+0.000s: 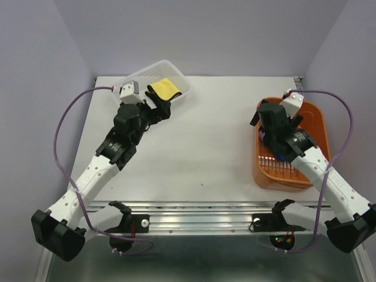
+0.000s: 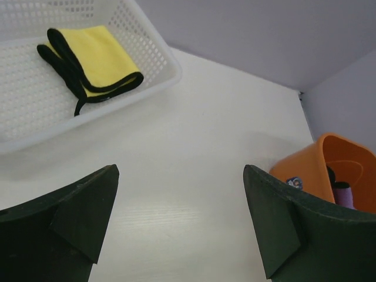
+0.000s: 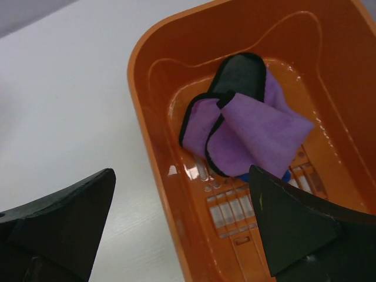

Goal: Fold and stack the towels
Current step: Grab crumpled towel

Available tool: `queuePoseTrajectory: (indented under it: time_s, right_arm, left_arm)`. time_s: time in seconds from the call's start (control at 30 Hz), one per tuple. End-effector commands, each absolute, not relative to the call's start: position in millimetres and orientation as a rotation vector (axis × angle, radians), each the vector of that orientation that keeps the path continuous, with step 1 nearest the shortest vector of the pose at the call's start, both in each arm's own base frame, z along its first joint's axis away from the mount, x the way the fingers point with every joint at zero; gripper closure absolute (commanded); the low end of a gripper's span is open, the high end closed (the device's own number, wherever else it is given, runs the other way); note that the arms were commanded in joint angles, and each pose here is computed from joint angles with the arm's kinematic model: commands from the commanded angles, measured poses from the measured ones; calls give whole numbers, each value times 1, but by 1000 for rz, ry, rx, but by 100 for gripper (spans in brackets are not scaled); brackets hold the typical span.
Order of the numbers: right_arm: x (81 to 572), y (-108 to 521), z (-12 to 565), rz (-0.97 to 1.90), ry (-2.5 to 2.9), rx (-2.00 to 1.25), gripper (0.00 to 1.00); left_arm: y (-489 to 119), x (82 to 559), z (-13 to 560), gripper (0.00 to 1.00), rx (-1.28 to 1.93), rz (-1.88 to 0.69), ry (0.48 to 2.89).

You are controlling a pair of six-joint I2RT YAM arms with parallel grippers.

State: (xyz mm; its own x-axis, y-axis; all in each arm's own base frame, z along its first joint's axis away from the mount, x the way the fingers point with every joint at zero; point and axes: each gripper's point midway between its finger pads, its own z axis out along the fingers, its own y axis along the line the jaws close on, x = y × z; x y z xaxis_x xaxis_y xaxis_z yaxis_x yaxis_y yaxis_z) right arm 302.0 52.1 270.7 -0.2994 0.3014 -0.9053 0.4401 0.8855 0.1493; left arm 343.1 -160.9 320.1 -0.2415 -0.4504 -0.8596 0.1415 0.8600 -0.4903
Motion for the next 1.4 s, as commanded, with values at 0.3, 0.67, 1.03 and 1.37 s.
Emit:
queuePoseTrajectory:
  time_s: [0.3,0.67,1.03,1.37]
  right_arm:
    - [361,-39,207,-618,2150,580,0]
    - [374,-63,147,-610,2247,698,27]
    - [374,-32,264,-180,1934,606,93]
    - [365,68,449,446,1637,143,92]
  left_arm:
    - [-167,314,219,1,-242,-591,1926]
    - [-160,314,213,1,-258,-552,1928]
    - [-174,319,197,1,-233,-592,1967]
    - [-181,313,199,1,-225,-669,1947]
